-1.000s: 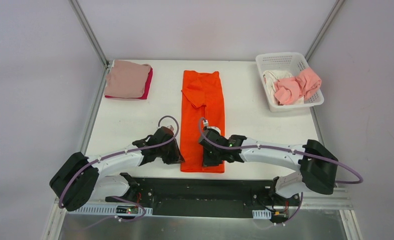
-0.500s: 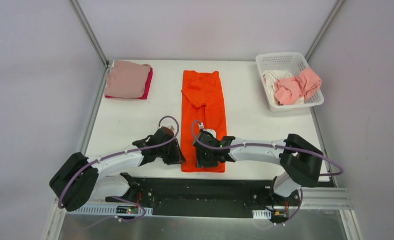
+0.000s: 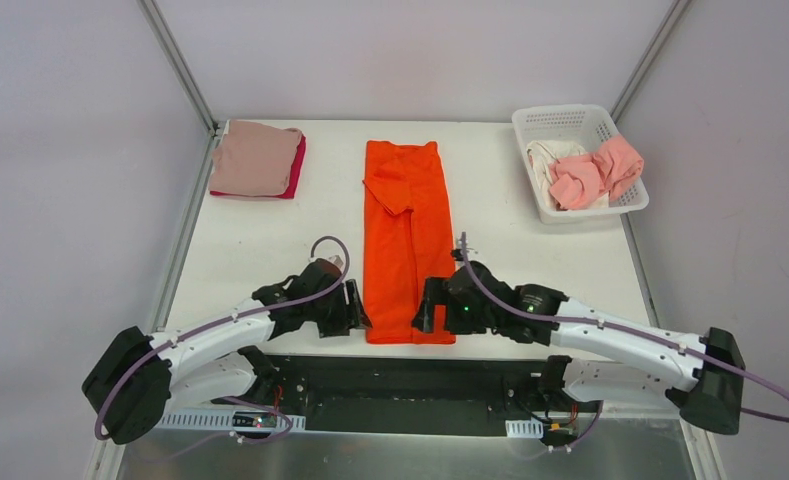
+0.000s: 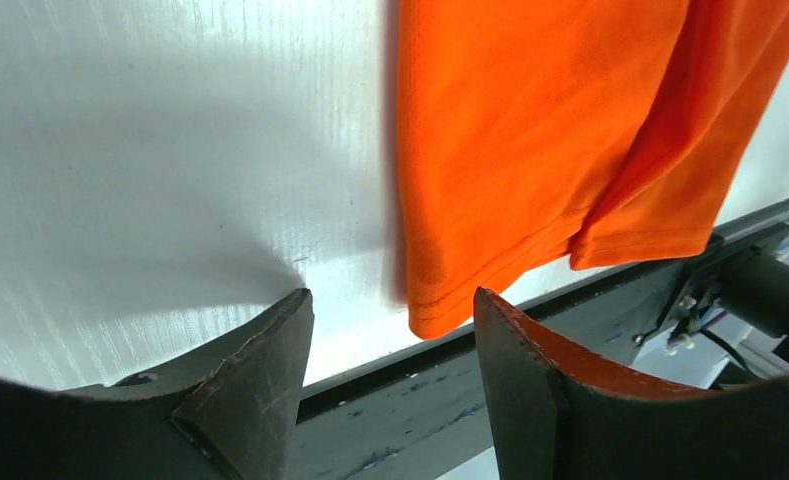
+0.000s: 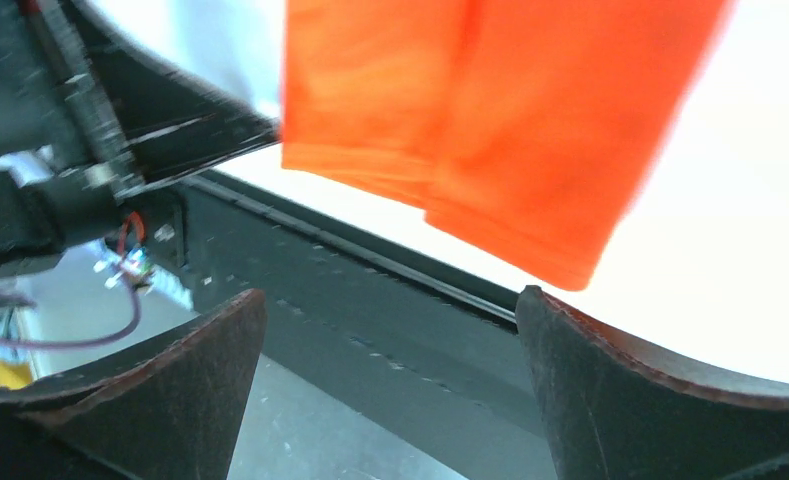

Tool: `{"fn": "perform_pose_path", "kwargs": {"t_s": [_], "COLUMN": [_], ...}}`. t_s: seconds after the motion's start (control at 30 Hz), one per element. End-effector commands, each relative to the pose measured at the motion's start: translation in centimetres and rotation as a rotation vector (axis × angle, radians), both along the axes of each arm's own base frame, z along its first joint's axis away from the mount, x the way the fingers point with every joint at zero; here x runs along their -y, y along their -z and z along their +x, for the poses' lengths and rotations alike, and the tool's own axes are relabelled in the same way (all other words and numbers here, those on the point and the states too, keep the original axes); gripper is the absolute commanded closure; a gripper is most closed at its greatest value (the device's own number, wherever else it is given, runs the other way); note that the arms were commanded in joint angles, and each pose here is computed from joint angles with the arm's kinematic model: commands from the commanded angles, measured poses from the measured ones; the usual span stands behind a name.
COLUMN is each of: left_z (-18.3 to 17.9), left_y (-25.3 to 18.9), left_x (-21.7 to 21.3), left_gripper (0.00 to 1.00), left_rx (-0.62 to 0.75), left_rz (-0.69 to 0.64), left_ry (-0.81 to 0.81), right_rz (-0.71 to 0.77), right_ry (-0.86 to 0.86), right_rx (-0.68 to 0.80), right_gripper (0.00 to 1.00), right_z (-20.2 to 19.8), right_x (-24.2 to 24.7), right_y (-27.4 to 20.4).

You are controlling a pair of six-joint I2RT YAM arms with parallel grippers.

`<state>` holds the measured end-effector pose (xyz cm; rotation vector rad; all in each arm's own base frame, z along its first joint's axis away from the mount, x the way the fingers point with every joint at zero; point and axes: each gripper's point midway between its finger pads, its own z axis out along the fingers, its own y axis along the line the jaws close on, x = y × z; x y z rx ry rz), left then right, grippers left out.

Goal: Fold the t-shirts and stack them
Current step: Grab the bottom of the folded rectangular tshirt with both arms

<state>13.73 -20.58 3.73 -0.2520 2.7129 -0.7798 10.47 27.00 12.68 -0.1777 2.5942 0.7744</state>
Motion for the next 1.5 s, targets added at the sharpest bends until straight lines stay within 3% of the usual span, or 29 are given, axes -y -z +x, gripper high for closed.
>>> {"fn": "perform_pose_path", "kwargs": {"t_s": [0.0, 0.1, 0.23, 0.43, 0.63, 0.73, 0.83, 0.87, 1.1, 1.47], "left_z": [-1.0, -1.3, -1.8, -1.6, -1.5, -1.3, -1.5, -1.6, -4.1, 3.8], "left_y": [0.8, 1.0, 2.0, 3.2, 3.7, 3.9, 3.8, 3.6, 1.3, -5.5], "left_x": [-0.1, 0.8, 1.3, 1.3, 1.0, 0.9, 1.0, 1.1, 2.9, 3.8], "left_gripper": [0.41, 0.45, 0.55, 0.68, 0.78, 0.84, 1.00, 1.00, 1.00, 1.00], "left_rx": [-0.029, -0.037, -0.065, -0.079, -0.080, -0.077, -0.085, -0.085, -0.070, 0.201], "left_rz": [0.034, 0.022, 0.030, 0.051, 0.075, 0.083, 0.074, 0.066, -0.024, -0.001], "left_ry": [0.019, 0.041, 0.040, 0.021, 0.004, -0.006, -0.002, 0.002, 0.104, -0.018], "right_rz": [-0.157, -0.118, -0.078, 0.050, 0.053, 0.060, 0.073, 0.078, 0.164, 0.168], "right_ry": [0.250, 0.329, 0.368, 0.372, 0.396, 0.368, 0.343, 0.331, 0.272, 0.321], "right_rx": [-0.036, -0.121, -0.204, -0.227, -0.238, -0.285, -0.322, -0.336, -0.386, -0.156], "right_gripper": [0.00, 0.04, 0.22, 0.39, 0.54, 0.72, 0.96, 1.00, 1.00, 1.00], "right_z": [0.9, 0.6, 0.4, 0.9, 1.2, 0.4, -0.4, -0.7, -2.2, 4.0], "right_x": [7.2, 8.3, 8.6, 6.8, 6.6, 6.2, 5.8, 5.7, 4.2, 3.7], "right_y": [3.6, 5.3, 7.3, 8.8, 10.3, 10.7, 10.9, 10.9, 8.6, 3.3]}}
